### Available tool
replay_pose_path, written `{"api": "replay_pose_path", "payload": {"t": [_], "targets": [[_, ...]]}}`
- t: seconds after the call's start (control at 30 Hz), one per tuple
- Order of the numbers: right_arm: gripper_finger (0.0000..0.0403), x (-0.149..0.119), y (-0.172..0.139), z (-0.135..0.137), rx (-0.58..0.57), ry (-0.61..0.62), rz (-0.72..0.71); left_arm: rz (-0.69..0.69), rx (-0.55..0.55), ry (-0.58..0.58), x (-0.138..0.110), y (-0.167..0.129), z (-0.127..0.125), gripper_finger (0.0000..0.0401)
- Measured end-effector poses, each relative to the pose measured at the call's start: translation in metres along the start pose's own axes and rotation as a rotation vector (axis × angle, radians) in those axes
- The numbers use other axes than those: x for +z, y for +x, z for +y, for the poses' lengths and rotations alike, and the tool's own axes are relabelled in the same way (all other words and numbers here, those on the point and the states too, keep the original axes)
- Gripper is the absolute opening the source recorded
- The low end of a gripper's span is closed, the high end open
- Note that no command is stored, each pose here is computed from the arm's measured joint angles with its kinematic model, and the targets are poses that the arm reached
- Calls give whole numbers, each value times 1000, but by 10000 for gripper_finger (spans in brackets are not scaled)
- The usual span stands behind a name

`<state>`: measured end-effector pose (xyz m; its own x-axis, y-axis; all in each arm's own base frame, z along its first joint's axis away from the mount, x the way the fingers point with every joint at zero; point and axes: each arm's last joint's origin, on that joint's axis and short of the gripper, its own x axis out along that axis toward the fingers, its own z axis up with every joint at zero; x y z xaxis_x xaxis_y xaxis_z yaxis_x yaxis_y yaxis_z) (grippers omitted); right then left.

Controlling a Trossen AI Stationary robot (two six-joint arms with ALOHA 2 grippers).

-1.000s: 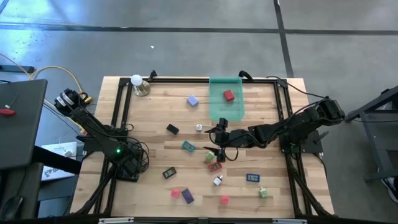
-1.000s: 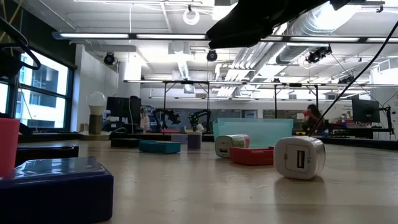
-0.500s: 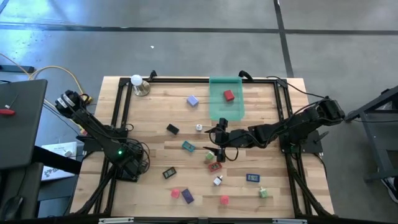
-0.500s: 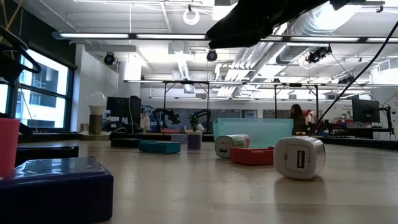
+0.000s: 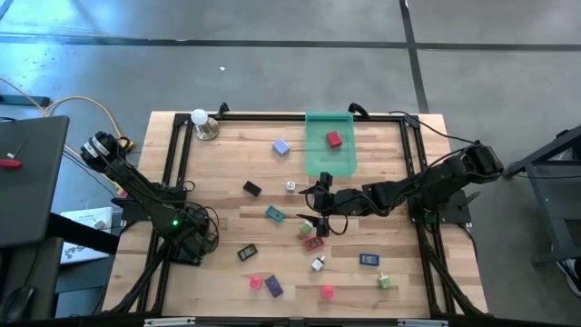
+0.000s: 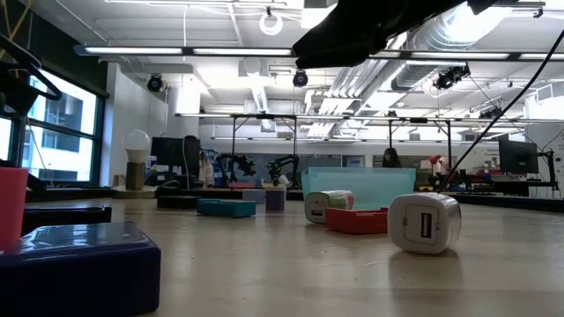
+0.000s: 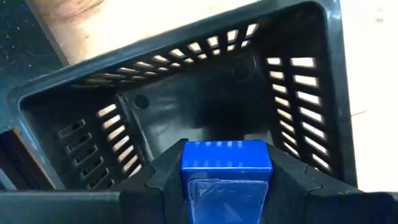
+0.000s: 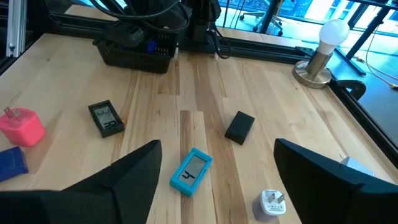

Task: Pick & Place Office items
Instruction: Put the top blue digital timer into the black bin, then put the purple white charger adapter into the green bin

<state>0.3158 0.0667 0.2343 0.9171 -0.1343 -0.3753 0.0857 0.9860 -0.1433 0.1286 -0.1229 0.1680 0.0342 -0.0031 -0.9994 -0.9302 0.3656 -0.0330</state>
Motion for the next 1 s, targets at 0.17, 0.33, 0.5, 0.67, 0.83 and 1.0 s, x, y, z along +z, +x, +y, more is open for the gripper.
{"api": "replay_pose_path", "payload": {"t": [0.17, 0.33, 0.5, 0.67, 0.83, 1.0], "targets": [[300, 0, 0, 0, 0, 0, 0, -26, -11, 55, 1, 0, 0, 161], [300, 0, 0, 0, 0, 0, 0, -42, -19, 65, 1, 0, -1, 165], [300, 0, 0, 0, 0, 0, 0, -41, -22, 62, 1, 0, -1, 197], [300, 0, 0, 0, 1, 0, 1, -54, -31, 76, 2, 0, -2, 224], [300, 0, 0, 0, 0, 0, 0, -48, -48, 67, 6, -3, -3, 227], [300, 0, 0, 0, 0, 0, 0, -30, -104, 62, 8, -13, -1, 227]]}}
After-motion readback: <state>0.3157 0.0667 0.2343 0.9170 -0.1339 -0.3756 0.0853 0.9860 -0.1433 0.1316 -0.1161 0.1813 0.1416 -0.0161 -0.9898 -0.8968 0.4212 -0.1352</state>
